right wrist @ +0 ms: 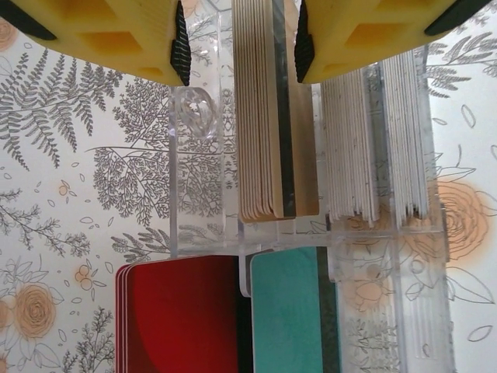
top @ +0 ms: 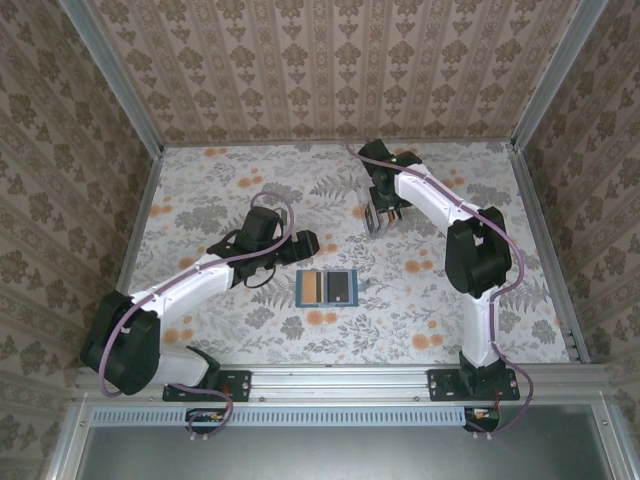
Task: Put the credit cards into the card holder
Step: Pick up the credit card from the storage box.
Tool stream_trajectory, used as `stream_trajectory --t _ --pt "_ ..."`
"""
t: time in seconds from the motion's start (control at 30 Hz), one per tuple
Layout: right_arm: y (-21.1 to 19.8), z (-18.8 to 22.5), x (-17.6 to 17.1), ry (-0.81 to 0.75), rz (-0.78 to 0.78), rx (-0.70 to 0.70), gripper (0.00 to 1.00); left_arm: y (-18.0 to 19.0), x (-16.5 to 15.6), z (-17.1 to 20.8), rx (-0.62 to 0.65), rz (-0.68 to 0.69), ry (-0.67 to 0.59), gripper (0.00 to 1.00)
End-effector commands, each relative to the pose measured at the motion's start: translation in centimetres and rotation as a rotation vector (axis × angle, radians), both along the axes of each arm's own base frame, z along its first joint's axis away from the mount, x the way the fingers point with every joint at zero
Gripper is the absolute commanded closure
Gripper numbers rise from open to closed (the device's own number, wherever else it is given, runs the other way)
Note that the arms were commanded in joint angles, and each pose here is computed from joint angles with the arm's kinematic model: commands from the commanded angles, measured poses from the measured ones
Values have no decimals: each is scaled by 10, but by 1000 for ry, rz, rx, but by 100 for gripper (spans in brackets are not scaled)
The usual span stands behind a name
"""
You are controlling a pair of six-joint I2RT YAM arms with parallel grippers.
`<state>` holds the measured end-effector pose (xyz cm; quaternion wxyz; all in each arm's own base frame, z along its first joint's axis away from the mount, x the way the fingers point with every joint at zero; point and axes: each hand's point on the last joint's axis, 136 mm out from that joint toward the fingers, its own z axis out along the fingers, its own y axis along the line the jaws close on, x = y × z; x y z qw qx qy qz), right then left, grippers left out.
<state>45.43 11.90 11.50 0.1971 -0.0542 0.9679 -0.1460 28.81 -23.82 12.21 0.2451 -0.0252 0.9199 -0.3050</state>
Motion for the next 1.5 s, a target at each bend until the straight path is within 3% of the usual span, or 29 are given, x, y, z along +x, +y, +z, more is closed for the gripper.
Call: stream_trajectory --t 0.0,0.63,0.93,1.47 --pt "-8 -2 1 16 7 -96 57 0 3 4 -4 -18 -24 7" --pt "-16 10 6 -47 9 -238 59 -1 4 1 -11 -16 -13 7" --pt "-15 16 5 -58 13 -228 68 -1 4 0 -11 -19 -8 7" --pt "-20 23 5 -87 -1 -244 76 -2 3 -1 -18 -20 1 7"
